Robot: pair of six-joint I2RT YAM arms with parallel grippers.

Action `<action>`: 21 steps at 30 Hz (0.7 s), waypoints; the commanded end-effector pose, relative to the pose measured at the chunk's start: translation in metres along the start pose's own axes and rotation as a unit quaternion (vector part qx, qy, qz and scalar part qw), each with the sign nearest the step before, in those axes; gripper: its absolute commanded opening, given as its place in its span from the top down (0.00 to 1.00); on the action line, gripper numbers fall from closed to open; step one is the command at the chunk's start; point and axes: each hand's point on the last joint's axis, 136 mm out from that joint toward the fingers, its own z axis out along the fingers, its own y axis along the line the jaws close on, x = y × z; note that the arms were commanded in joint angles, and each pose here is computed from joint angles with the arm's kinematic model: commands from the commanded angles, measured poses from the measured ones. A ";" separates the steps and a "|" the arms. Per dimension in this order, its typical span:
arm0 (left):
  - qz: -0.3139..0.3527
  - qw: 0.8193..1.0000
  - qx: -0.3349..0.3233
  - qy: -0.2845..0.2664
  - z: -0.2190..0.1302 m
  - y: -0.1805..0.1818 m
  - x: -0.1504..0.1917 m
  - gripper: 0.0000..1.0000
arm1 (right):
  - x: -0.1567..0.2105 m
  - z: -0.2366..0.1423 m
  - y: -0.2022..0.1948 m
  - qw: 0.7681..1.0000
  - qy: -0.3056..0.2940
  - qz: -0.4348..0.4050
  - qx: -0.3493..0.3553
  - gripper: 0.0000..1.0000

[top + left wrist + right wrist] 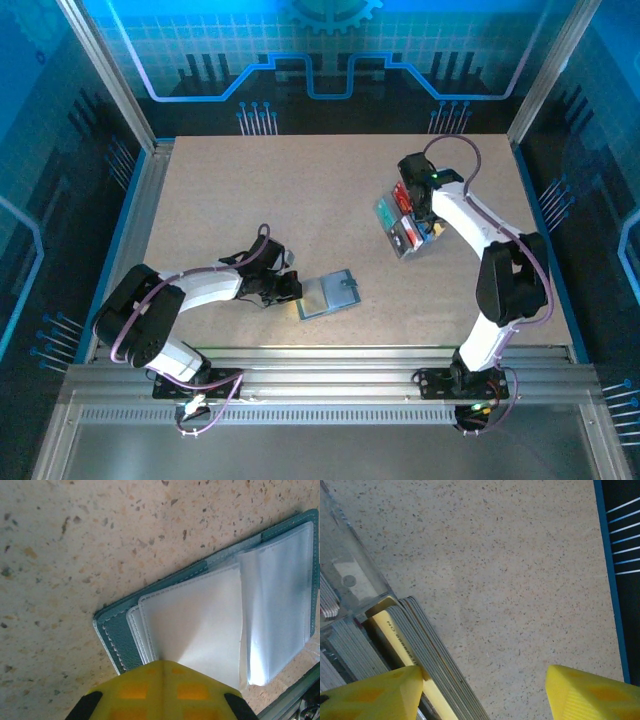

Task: Put the credit cards into the card holder

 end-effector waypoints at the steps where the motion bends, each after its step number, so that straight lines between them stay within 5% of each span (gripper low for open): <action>1: -0.007 0.999 -0.045 0.014 0.001 0.025 0.015 0.98 | -0.007 0.006 -0.004 1.000 0.004 0.003 0.003 0.34; 21: -0.013 0.999 -0.045 0.013 0.001 0.024 0.014 0.98 | -0.019 -0.007 -0.022 0.999 -0.022 0.010 0.020 0.53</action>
